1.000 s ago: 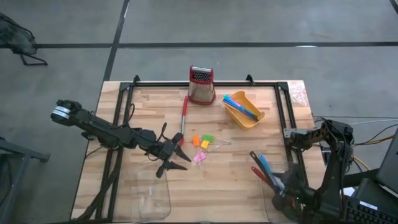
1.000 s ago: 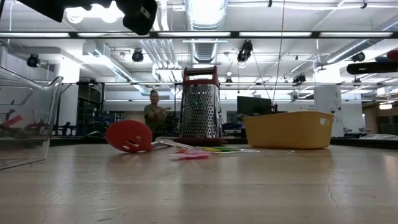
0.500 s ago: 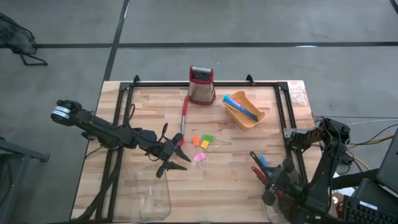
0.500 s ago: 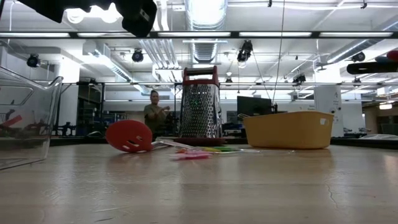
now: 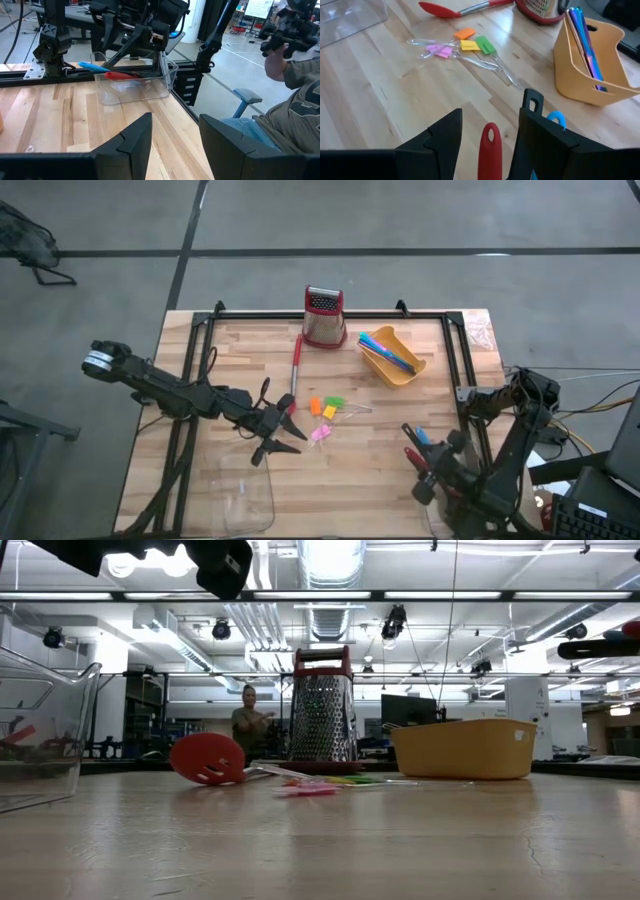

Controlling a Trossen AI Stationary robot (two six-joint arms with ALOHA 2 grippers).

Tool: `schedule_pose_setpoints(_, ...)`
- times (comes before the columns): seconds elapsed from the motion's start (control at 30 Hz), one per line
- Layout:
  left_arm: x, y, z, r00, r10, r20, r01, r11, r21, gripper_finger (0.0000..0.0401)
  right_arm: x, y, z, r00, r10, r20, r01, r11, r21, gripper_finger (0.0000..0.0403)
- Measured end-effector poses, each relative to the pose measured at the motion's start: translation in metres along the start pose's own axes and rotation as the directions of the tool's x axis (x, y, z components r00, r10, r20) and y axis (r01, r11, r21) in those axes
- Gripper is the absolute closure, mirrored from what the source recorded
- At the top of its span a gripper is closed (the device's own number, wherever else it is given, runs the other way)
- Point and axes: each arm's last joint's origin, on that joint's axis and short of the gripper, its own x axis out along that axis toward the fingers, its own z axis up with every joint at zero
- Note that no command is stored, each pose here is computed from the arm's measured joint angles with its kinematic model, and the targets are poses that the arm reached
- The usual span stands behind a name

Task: Pick & Place Kitchen Items
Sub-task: Put the red draining spoon into the right transparent bin

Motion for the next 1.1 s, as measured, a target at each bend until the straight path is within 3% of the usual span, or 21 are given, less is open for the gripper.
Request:
schedule_pose_setpoints(0.3, 0.001, 0.001, -0.002, 1.0, 0.015, -0.012, -0.015, 1.0, -0.014, 0.0231, 0.009, 0.006, 0.016, 1.0, -0.016, 0.004, 0.016, 0.999, -0.041, 0.0201)
schedule_pose_setpoints(0.43, 0.0, 0.007, -0.01, 0.975, 0.204, -0.082, -0.209, 0.976, -0.061, 0.0231, 0.014, 0.009, 0.027, 1.0, -0.025, -0.002, 0.025, 0.998, -0.059, 0.0209)
schedule_pose_setpoints(0.6, -0.004, 0.015, -0.018, 0.863, 0.404, -0.302, -0.46, 0.876, -0.142, 0.0231, 0.022, 0.011, 0.037, 0.999, -0.046, 0.018, 0.047, 0.995, -0.093, 0.0218)
schedule_pose_setpoints(0.7, -0.006, 0.018, -0.016, 0.753, 0.516, -0.409, -0.598, 0.796, -0.097, 0.0231, 0.028, 0.011, 0.042, 0.998, -0.065, 0.017, 0.067, 0.992, -0.103, 0.0221)
schedule_pose_setpoints(0.77, -0.006, 0.02, -0.012, 0.697, 0.552, -0.457, -0.644, 0.763, -0.062, 0.0231, 0.032, 0.01, 0.044, 0.997, -0.077, 0.016, 0.079, 0.992, -0.103, 0.0223)
schedule_pose_setpoints(0.87, -0.003, 0.022, -0.007, 0.657, 0.559, -0.505, -0.664, 0.747, -0.038, 0.0231, 0.035, 0.01, 0.046, 0.996, -0.086, 0.013, 0.087, 0.992, -0.097, 0.0225)
schedule_pose_setpoints(1.0, 0.003, 0.027, -0.005, 0.642, 0.567, -0.516, -0.665, 0.747, -0.007, 0.0231, 0.035, 0.01, 0.047, 0.996, -0.088, 0.004, 0.088, 0.989, -0.117, 0.0227)
schedule_pose_setpoints(1.1, 0.006, 0.032, -0.012, 0.588, 0.572, -0.572, -0.683, 0.73, 0.027, 0.0231, 0.033, 0.011, 0.049, 0.997, -0.078, 0.002, 0.078, 0.991, -0.109, 0.0223)
